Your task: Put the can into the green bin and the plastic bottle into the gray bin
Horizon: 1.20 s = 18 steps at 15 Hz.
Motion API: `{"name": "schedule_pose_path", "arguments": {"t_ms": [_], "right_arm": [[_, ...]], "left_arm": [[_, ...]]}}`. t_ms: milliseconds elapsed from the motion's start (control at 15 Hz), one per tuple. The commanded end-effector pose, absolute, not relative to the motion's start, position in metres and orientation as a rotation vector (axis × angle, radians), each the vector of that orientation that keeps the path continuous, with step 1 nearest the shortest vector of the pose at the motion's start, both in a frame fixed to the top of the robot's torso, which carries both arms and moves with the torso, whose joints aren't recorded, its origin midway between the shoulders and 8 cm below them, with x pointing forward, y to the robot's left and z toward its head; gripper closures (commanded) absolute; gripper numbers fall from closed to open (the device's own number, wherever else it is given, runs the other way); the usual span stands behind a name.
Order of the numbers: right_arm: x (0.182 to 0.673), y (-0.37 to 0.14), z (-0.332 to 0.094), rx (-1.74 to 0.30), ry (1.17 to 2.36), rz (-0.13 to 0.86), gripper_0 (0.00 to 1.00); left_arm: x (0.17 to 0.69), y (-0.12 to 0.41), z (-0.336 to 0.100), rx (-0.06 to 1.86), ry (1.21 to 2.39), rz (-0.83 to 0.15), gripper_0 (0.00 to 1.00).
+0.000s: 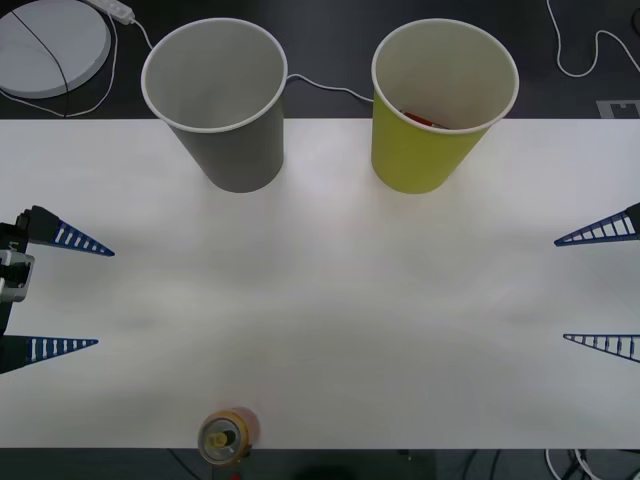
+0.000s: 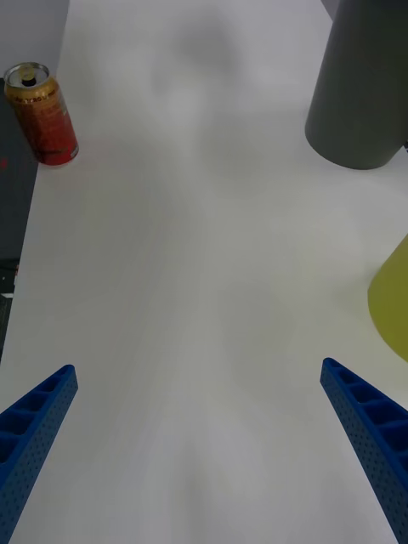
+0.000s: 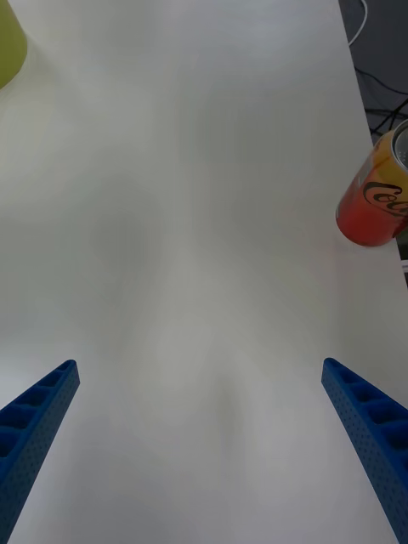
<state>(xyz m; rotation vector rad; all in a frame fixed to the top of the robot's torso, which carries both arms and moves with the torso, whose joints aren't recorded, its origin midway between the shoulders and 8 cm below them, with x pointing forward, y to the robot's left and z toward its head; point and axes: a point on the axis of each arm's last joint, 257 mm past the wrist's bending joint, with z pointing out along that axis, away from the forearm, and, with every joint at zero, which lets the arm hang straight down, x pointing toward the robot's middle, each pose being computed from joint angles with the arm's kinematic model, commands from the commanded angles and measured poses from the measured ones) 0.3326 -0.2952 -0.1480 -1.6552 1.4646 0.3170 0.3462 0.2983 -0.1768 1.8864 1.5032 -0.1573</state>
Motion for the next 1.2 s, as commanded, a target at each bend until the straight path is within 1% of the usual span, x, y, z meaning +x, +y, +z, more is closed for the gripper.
{"name": "schedule_pose_path", "arguments": {"t_ms": [67,200,267,400,533,600,733,867,1200], "right_arm": [[0.333,-0.295,-0.148,-1.655,1.465,0.317,0.0],[0.333,-0.295,-0.148,-1.655,1.465,0.317,0.0],[0.333,-0.295,-0.148,-1.655,1.465,0.317,0.0],[0.333,-0.295,-0.148,-1.655,1.465,0.317,0.0],[0.333,-0.295,-0.148,-1.655,1.465,0.317,0.0],[0.333,-0.295,-0.148,-1.655,1.465,0.317,0.0],[0.333,-0.295,-0.148,-1.655,1.465,0.317,0.0],[0.333,-0.295,-0.148,-1.655,1.465,0.317,0.0],[0.333,-0.295,-0.148,-1.655,1.465,0.317,0.0]], "left_arm": [[0.346,0.298,-0.177,1.886,1.503,-0.157,0.0],[0.346,0.298,-0.177,1.886,1.503,-0.157,0.0],[0.347,0.303,-0.182,1.894,1.522,-0.152,0.0],[0.351,0.308,-0.179,1.94,1.517,-0.111,0.0],[0.351,0.311,-0.175,1.953,1.514,-0.107,0.0],[0.351,0.311,-0.175,1.943,1.517,-0.119,0.0],[0.349,0.31,-0.183,1.909,1.522,-0.196,0.0],[0.351,0.312,-0.191,1.922,1.47,-0.225,0.0],[0.347,0.315,-0.217,1.896,1.367,-0.342,0.0]]}}
